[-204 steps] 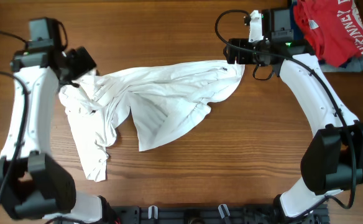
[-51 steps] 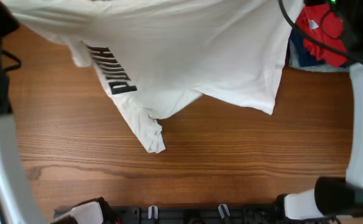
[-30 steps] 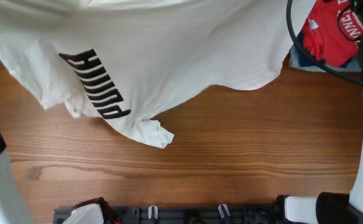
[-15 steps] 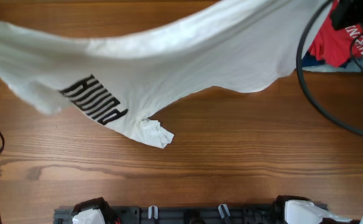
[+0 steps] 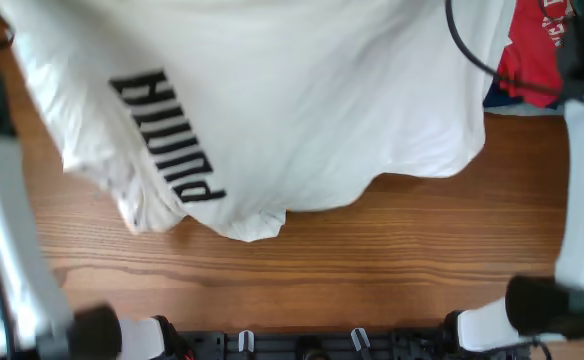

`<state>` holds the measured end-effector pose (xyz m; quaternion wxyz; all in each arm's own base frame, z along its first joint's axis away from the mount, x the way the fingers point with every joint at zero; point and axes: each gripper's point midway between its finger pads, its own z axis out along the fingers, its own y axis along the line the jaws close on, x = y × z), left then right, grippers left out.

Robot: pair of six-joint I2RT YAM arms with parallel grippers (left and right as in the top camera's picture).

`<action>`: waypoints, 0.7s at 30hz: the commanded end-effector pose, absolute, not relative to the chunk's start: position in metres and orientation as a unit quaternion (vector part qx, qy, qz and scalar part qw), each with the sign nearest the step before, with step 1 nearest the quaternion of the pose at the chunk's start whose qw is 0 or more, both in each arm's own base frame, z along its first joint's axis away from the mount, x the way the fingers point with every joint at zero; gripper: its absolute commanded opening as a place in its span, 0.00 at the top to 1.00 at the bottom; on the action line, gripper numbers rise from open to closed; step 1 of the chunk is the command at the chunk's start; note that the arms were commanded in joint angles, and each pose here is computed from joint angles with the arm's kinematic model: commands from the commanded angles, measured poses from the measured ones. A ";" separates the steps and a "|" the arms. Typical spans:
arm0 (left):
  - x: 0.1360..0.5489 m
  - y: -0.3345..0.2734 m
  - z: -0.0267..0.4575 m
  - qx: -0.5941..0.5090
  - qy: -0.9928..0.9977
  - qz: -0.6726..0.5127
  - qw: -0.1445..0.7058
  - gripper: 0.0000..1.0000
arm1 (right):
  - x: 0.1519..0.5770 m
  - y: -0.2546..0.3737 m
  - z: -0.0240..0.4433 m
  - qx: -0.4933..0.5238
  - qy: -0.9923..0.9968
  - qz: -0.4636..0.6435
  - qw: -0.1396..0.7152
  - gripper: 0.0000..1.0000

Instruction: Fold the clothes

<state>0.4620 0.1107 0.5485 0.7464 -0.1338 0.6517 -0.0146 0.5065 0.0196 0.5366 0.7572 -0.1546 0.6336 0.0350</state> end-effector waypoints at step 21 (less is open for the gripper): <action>0.423 0.072 0.638 -0.070 0.608 -0.097 0.785 0.96 | 0.494 0.034 0.598 -0.174 0.568 0.088 0.799 0.96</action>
